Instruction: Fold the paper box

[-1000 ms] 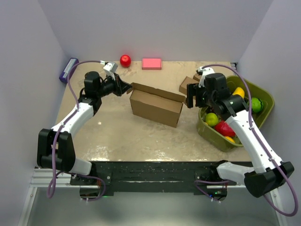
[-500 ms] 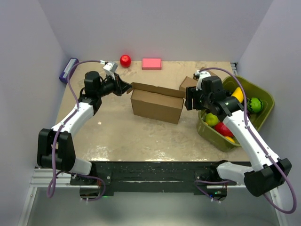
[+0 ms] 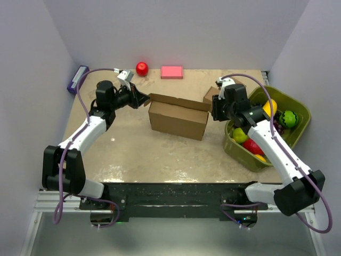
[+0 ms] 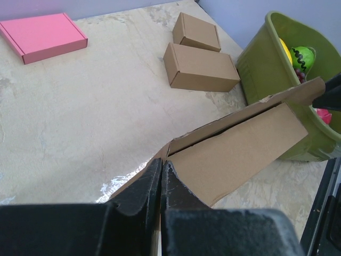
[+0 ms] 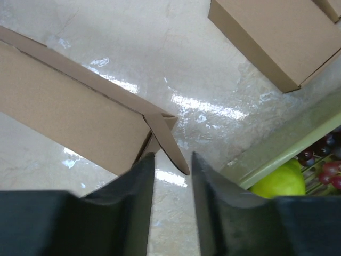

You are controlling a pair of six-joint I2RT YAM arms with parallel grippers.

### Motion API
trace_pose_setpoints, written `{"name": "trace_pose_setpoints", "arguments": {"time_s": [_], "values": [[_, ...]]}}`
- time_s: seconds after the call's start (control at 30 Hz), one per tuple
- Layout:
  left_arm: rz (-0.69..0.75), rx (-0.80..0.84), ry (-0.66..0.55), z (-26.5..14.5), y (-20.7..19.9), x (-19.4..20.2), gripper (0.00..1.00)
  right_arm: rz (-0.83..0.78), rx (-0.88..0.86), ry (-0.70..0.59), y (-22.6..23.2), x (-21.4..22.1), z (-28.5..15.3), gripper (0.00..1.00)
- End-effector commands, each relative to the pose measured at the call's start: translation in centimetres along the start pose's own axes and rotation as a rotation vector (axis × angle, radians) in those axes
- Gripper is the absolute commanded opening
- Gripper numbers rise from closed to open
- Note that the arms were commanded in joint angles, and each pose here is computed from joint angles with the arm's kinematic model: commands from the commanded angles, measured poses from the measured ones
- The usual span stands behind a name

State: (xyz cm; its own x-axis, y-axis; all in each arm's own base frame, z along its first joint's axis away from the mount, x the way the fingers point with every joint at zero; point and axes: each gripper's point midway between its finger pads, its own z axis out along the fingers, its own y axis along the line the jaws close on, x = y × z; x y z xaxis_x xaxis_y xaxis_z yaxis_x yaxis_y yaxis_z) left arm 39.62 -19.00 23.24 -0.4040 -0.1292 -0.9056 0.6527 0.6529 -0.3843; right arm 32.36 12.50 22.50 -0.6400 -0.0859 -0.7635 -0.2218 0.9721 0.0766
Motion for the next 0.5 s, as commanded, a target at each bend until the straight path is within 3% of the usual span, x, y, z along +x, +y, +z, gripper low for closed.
{"name": "trace_pose_setpoints", "arguments": {"time_s": [0.0, 0.23, 0.47], "values": [[-0.008, 0.011, -0.017, 0.5, -0.8, -1.2, 0.00, 0.012, -0.049, -0.031, 1.5, -0.9, 0.3, 0.28], [-0.022, 0.001, -0.016, 0.6, -1.0, -1.1, 0.00, 0.084, -0.017, -0.003, 2.1, -1.2, 0.8, 0.12], [-0.015, -0.034, 0.004, 0.7, -1.2, -0.4, 0.00, 0.161, 0.009, 0.016, 3.3, -2.7, 0.9, 0.06]]}}
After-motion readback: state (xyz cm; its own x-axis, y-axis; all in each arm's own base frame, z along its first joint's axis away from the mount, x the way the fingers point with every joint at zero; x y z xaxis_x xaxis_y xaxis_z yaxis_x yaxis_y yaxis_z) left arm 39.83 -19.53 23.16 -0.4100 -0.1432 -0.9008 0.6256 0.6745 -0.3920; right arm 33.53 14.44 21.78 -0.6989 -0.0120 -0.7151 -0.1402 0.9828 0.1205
